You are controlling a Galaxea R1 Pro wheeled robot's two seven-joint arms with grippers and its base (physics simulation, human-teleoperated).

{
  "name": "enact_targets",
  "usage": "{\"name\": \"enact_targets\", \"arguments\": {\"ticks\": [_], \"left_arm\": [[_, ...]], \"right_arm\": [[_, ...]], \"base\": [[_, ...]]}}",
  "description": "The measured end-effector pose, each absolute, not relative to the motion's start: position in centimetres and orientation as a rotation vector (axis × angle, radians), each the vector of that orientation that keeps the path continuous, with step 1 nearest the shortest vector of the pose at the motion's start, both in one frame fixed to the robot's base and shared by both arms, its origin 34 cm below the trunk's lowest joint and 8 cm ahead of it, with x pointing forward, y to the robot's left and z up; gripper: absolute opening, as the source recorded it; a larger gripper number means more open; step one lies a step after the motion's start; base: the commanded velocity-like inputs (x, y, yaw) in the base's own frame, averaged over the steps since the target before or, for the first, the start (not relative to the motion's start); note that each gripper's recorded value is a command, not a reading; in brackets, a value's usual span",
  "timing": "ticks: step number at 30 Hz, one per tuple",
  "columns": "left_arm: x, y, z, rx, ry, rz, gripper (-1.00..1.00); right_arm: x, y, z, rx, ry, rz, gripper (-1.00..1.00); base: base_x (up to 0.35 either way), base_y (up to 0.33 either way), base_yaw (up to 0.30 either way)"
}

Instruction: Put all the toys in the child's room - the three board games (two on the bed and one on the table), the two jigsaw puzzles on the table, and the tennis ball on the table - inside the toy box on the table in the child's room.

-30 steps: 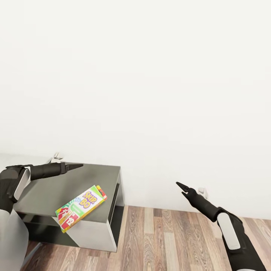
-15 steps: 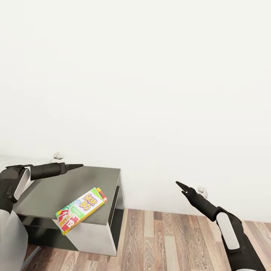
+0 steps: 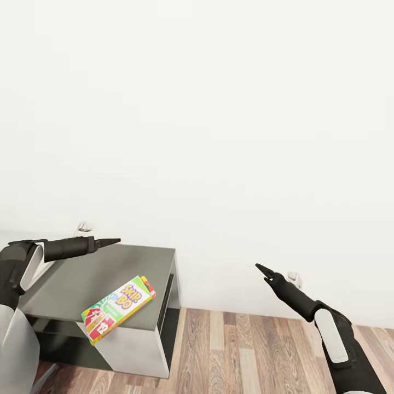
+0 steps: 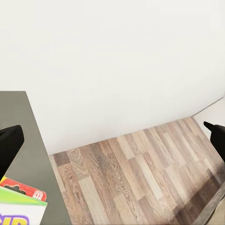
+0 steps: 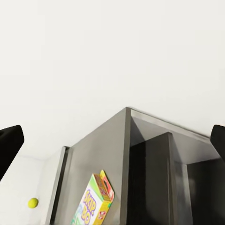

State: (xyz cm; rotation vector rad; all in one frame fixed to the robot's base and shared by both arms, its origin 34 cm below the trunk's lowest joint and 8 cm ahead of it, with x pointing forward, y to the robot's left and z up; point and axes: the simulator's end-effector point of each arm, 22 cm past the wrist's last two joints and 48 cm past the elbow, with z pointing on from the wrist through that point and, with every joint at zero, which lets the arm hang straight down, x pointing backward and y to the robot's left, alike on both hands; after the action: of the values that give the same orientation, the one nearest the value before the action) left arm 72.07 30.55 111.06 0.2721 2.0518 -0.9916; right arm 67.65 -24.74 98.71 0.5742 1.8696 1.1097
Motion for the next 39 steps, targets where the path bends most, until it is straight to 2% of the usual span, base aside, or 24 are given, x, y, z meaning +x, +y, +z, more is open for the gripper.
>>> {"name": "enact_targets", "arguments": {"ticks": [39], "left_arm": [[71.2,30.6,115.0,0.3,1.993,-0.97,1.0]], "right_arm": [[67.5,-24.0,101.6,0.531,1.836,1.122,1.0]], "base": [[0.0,0.0,0.0]]}}
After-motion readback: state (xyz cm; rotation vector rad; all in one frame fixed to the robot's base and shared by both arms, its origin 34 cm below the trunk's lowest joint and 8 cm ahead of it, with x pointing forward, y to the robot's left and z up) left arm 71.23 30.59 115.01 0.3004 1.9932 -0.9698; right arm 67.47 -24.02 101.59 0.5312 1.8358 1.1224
